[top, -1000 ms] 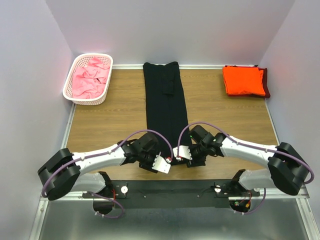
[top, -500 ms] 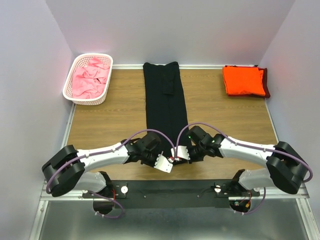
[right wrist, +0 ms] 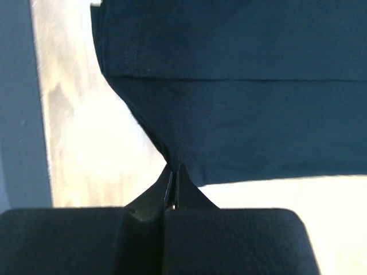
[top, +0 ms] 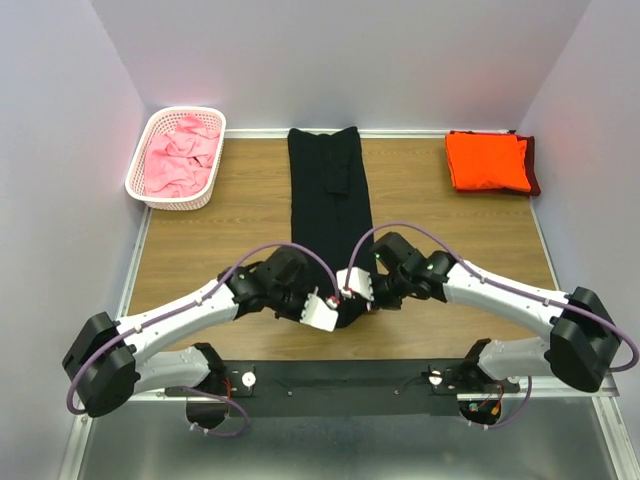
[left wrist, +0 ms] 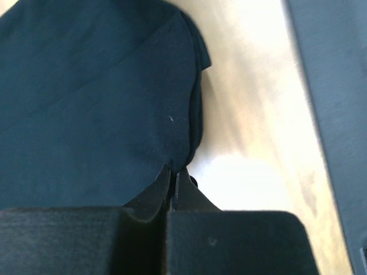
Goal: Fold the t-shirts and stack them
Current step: Fold the tshirt
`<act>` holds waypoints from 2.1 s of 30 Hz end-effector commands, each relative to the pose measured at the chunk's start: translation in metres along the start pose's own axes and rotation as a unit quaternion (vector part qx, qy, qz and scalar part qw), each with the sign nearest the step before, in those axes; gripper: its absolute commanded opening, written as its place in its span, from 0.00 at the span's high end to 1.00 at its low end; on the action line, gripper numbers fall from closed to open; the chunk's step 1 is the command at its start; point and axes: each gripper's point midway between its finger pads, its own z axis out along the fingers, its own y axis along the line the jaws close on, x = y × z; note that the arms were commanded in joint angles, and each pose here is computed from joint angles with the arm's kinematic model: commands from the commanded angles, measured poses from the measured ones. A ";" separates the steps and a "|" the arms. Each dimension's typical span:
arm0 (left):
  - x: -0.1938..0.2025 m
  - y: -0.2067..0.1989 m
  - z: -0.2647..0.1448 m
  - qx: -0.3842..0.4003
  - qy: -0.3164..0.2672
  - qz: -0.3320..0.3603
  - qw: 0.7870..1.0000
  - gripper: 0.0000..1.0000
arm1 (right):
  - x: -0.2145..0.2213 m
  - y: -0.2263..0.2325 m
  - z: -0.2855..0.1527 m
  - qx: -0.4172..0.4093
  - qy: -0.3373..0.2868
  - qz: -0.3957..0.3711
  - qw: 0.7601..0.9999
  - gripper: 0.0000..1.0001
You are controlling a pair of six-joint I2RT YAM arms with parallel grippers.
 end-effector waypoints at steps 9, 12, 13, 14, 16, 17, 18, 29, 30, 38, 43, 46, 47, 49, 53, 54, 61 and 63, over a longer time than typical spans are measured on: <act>0.032 0.067 -0.019 -0.039 0.004 -0.018 0.999 1.00 | -0.008 -0.070 -0.012 0.039 -0.006 -0.002 0.999 1.00; 0.046 0.092 -0.022 -0.057 0.018 -0.016 0.998 1.00 | -0.005 -0.091 -0.013 0.046 -0.008 0.002 0.999 1.00; 0.050 0.099 -0.025 -0.062 0.019 -0.020 0.998 1.00 | -0.004 -0.098 -0.013 0.049 -0.008 0.002 0.999 1.00; 0.064 0.106 -0.025 -0.062 0.026 -0.037 0.997 1.00 | -0.004 -0.107 -0.012 0.051 -0.008 -0.005 0.999 1.00; 0.069 0.127 -0.033 -0.075 0.028 -0.034 0.996 1.00 | 0.002 -0.121 -0.013 0.058 -0.005 -0.002 0.998 1.00; 0.076 0.132 -0.029 -0.071 0.034 -0.040 0.996 1.00 | 0.001 -0.131 -0.012 0.060 -0.005 -0.009 0.998 1.00; 0.080 0.144 -0.035 -0.081 0.036 -0.036 0.995 1.00 | 0.004 -0.138 -0.012 0.063 -0.004 -0.008 0.998 0.99; 0.120 0.215 -0.038 -0.100 0.053 -0.039 0.993 1.00 | 0.013 -0.225 -0.005 0.093 -0.008 -0.022 0.995 1.00; 0.120 0.225 -0.043 -0.108 0.055 -0.036 0.992 1.00 | 0.015 -0.231 -0.005 0.096 -0.009 -0.020 0.995 0.99; 0.141 0.265 -0.046 -0.122 0.057 -0.045 0.990 1.00 | 0.026 -0.281 0.004 0.115 -0.008 -0.023 0.993 1.00; 0.155 0.285 -0.047 -0.134 0.057 -0.057 0.988 1.00 | 0.029 -0.301 0.010 0.123 -0.007 -0.025 0.992 0.99; 0.165 0.293 -0.045 -0.145 0.063 -0.062 0.985 1.00 | 0.031 -0.311 0.014 0.127 -0.008 -0.021 0.992 1.00; 0.168 0.294 -0.044 -0.150 0.065 -0.066 0.984 1.00 | 0.031 -0.314 0.014 0.129 -0.007 -0.019 0.991 1.00; 0.171 0.304 -0.047 -0.173 0.062 -0.076 0.980 0.82 | 0.033 -0.318 0.017 0.131 -0.003 -0.020 0.991 0.98; 0.172 0.321 -0.061 -0.210 0.052 -0.089 0.972 0.38 | 0.032 -0.329 0.011 0.147 -0.005 0.001 0.989 0.00; 0.171 0.324 -0.065 -0.221 0.046 -0.102 0.969 0.35 | 0.032 -0.331 0.006 0.153 -0.009 0.017 0.988 0.00; 0.154 0.320 -0.103 -0.257 -0.013 -0.191 0.947 0.33 | 0.011 -0.315 -0.035 0.170 -0.058 0.113 0.977 0.00; 0.152 0.302 -0.103 -0.238 -0.033 -0.235 0.942 0.33 | 0.003 -0.299 -0.041 0.157 -0.083 0.171 0.969 0.01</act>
